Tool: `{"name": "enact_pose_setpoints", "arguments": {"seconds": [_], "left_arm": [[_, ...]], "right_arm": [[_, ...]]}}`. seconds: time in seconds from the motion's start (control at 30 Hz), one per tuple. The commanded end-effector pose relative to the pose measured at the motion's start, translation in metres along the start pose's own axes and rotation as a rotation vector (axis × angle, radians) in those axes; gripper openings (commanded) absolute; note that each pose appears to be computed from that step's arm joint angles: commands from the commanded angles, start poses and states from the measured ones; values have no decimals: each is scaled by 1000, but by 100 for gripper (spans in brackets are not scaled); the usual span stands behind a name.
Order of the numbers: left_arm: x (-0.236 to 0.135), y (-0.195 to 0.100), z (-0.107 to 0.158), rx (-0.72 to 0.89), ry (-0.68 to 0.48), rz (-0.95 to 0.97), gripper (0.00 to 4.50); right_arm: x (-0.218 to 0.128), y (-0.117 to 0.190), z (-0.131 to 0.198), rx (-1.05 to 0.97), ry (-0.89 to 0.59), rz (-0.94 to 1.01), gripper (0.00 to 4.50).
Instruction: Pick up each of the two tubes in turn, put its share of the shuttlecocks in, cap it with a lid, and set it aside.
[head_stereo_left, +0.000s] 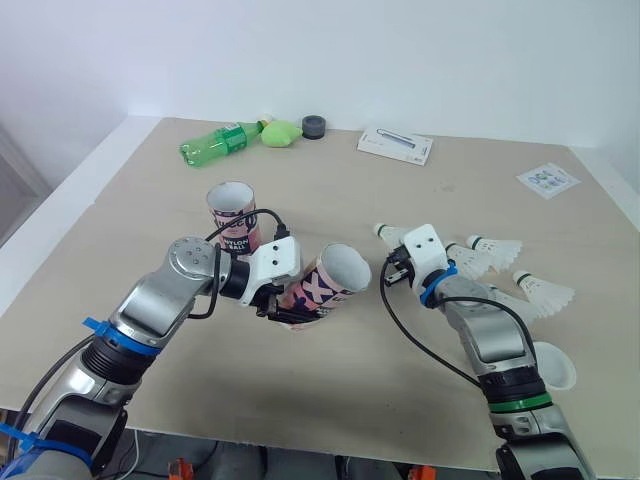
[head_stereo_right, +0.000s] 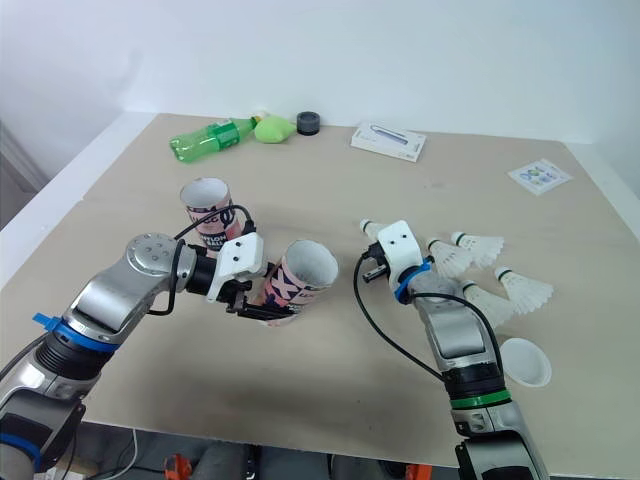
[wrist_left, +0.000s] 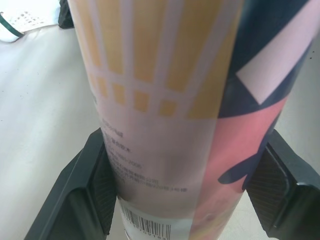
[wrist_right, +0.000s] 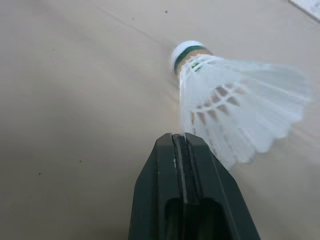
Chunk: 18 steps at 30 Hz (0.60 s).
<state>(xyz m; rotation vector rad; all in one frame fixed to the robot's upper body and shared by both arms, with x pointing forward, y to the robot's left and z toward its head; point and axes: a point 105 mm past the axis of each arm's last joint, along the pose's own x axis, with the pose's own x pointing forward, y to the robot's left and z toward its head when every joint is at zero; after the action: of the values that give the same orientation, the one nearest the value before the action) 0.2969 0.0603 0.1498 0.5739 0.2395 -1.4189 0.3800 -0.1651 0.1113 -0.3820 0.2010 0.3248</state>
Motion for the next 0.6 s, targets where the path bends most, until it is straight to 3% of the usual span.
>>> {"name": "enact_pose_setpoints", "arguments": {"seconds": [0.03, 0.3, 0.47, 0.6], "left_arm": [[0, 0, -4, -13, 14, 12, 313], [2, 1, -6, -6, 21, 6, 313], [3, 0, -7, -4, 22, -2, 313], [3, 0, -8, -3, 26, -10, 313]], "right_arm": [[-7, -9, 38, -54, -167, -29, 12], [-40, -30, 88, -103, -438, 32, 12], [-85, -28, 102, -180, -512, 265, 12], [-134, -7, 119, -324, -492, 560, 12]]}}
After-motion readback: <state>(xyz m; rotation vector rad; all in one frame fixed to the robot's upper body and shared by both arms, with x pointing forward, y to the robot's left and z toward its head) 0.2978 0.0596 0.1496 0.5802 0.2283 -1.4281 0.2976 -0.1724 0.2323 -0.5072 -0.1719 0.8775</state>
